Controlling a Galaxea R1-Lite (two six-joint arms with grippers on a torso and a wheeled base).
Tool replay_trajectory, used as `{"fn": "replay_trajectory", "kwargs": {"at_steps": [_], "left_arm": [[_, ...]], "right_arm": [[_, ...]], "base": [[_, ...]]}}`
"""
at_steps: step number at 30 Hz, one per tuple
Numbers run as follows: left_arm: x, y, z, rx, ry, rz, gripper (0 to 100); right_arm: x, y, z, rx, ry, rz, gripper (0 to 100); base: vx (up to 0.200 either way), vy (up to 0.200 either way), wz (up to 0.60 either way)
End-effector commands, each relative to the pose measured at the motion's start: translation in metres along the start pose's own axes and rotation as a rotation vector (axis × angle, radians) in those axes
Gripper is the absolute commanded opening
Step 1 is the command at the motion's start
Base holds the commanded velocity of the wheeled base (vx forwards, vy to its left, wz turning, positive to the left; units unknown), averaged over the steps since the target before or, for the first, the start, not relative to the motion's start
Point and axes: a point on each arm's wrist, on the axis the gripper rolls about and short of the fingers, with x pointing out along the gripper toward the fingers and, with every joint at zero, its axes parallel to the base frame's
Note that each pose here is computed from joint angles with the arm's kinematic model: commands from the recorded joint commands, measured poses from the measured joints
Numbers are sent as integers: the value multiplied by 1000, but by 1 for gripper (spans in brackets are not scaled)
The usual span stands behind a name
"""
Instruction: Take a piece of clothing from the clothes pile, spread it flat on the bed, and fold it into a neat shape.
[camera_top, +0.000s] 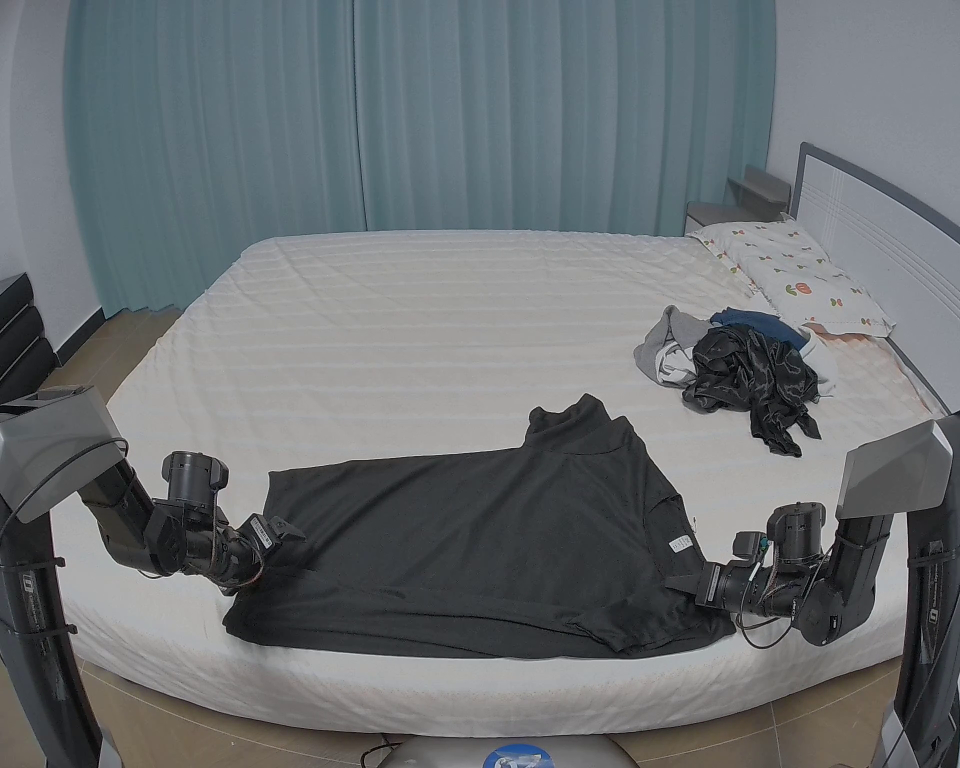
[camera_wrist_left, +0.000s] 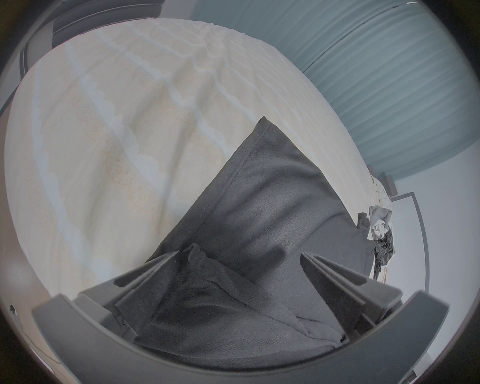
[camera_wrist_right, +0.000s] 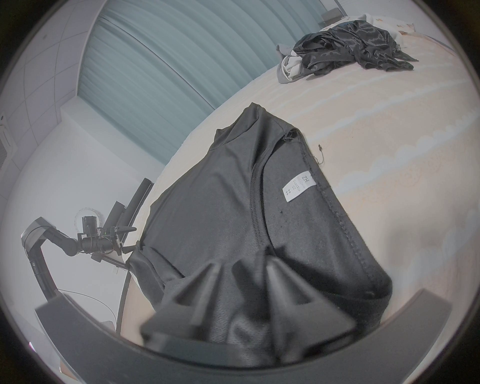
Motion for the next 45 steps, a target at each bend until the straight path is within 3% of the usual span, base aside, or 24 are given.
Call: {"fn": "replay_trajectory", "kwargs": {"at_steps": [1,7,12,24,45], "left_arm": [[0,1,0,-1,3,3,100],[1,1,0,-2,0,3,100],[1,1,0,-2,-1,4,100],[1,1,0,-9,-5,10,100],[6,-2,14,-99,-80,28,100]], "right_arm": [[-1,-4,1,9,-7,-6,0],[-6,-5,9,13,-57,6,0],[-11,-6,21,66,-125,32,0],[-10,-8,29,76,-163,31,0],[3,-16,28,72,-200,-6,0]], "base": [[0,0,0],[0,0,0],[0,0,0],[0,0,0],[0,0,0]]}}
